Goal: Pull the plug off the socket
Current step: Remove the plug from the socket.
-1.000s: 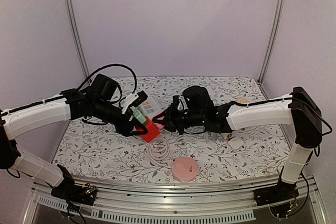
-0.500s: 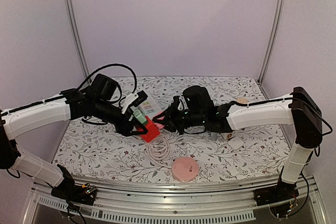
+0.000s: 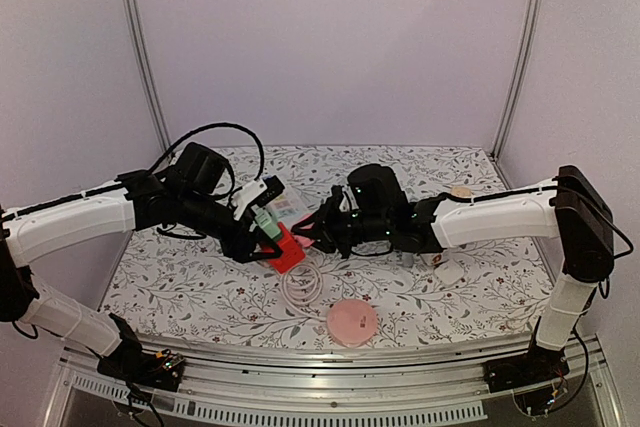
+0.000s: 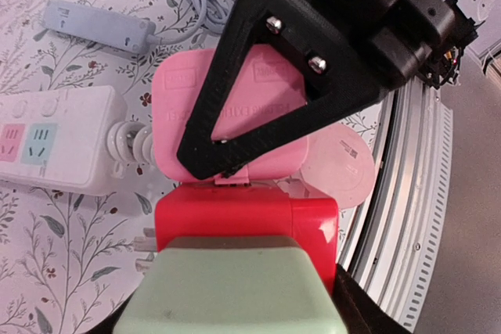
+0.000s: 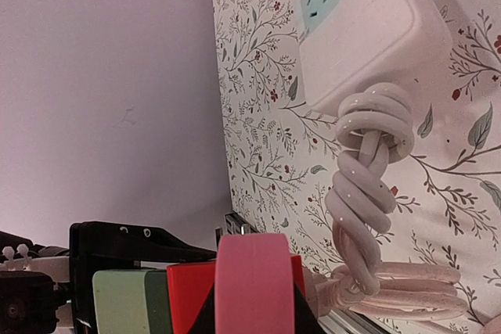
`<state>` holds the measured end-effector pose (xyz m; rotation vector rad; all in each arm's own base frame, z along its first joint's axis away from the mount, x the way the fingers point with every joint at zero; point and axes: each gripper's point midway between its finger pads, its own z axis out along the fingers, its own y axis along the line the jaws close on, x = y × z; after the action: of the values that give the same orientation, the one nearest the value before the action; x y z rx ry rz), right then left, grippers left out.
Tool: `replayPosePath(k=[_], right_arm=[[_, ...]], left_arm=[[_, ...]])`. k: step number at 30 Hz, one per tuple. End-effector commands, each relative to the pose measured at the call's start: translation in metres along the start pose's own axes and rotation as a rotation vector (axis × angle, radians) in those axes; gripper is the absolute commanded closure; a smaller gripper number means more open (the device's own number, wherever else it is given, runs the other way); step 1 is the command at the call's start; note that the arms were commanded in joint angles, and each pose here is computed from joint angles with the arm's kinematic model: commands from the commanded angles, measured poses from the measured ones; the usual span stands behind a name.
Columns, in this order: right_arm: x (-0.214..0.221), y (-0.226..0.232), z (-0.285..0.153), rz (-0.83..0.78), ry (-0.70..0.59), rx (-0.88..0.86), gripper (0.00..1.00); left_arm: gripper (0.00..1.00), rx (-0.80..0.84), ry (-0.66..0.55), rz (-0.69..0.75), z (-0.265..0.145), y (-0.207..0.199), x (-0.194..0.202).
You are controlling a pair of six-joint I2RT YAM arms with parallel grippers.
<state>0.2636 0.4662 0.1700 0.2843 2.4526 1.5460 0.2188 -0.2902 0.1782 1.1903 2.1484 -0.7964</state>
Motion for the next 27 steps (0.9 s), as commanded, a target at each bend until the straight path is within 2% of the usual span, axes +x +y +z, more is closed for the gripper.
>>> replayPosePath(k=[1, 27], right_arm=[[-0.024, -0.019, -0.013, 0.04, -0.084, 0.073, 1.0], [-0.021, -0.041, -0.015, 0.012, -0.085, 0.139, 1.0]], left_arm=[[0.79, 0.01, -0.069, 0.073, -0.011, -0.009, -0.021], [0.8, -0.002, -0.114, 0.008, -0.022, 0.007, -0.031]])
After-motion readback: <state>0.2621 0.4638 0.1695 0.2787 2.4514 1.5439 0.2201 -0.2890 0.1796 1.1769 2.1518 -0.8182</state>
